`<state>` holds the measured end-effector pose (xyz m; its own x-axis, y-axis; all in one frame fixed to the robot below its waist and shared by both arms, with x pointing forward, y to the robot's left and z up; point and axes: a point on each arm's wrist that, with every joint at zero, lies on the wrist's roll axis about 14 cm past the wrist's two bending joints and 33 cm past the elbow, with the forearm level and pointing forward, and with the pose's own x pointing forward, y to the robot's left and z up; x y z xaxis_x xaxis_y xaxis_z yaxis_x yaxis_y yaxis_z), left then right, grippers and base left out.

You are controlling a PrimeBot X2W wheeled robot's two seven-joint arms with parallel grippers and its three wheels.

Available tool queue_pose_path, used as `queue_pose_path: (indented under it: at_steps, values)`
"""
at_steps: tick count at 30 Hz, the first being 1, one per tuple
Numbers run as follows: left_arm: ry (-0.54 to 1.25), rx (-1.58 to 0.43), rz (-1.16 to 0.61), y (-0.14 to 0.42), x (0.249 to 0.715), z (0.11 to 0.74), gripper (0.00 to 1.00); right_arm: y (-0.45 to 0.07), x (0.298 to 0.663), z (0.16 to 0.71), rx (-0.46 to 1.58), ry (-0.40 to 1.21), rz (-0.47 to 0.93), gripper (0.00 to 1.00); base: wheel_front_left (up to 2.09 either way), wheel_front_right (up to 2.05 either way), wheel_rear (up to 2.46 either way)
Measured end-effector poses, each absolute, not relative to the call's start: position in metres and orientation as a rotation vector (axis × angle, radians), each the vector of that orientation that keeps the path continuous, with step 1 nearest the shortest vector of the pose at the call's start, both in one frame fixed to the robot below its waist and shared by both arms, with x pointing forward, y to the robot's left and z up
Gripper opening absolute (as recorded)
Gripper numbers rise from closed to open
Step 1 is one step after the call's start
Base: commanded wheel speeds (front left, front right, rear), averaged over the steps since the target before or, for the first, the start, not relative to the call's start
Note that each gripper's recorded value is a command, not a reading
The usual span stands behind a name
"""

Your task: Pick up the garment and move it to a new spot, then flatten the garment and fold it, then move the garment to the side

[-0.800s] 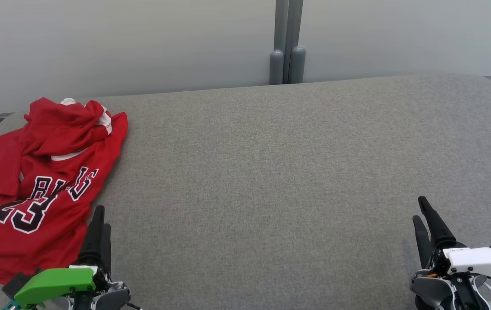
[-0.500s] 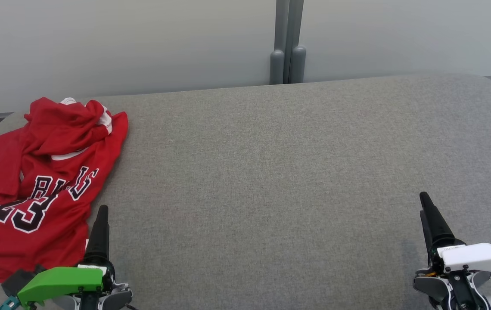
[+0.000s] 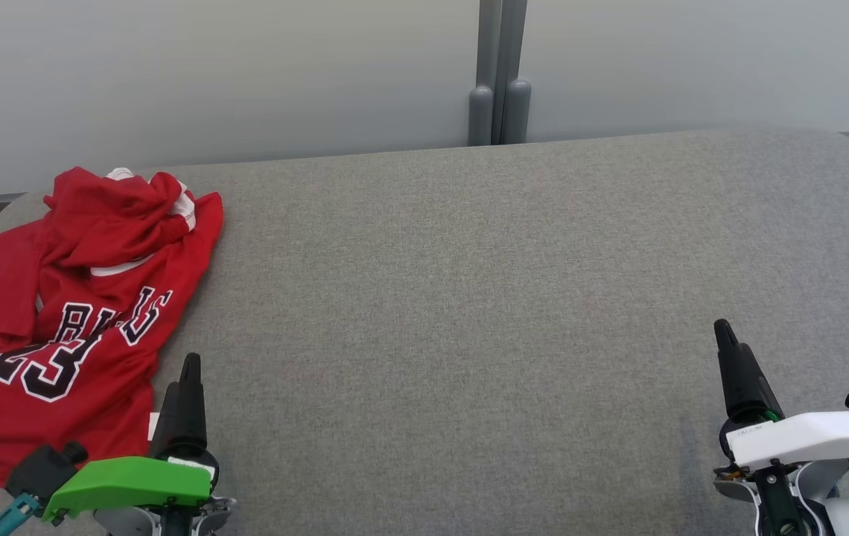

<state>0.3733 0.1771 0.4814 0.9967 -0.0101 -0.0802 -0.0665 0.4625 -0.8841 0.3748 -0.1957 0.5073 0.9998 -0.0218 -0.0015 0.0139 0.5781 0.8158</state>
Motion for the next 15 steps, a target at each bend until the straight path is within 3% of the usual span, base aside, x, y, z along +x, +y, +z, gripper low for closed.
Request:
queue_pose_path:
  at_steps: [15]
  values:
    - [0.074,-0.835,0.019,0.1763,0.3706,0.4783,1.00,-0.1919,0.3739,0.5129,0.674,-0.030,0.000,1.00,0.00,0.00,0.00]
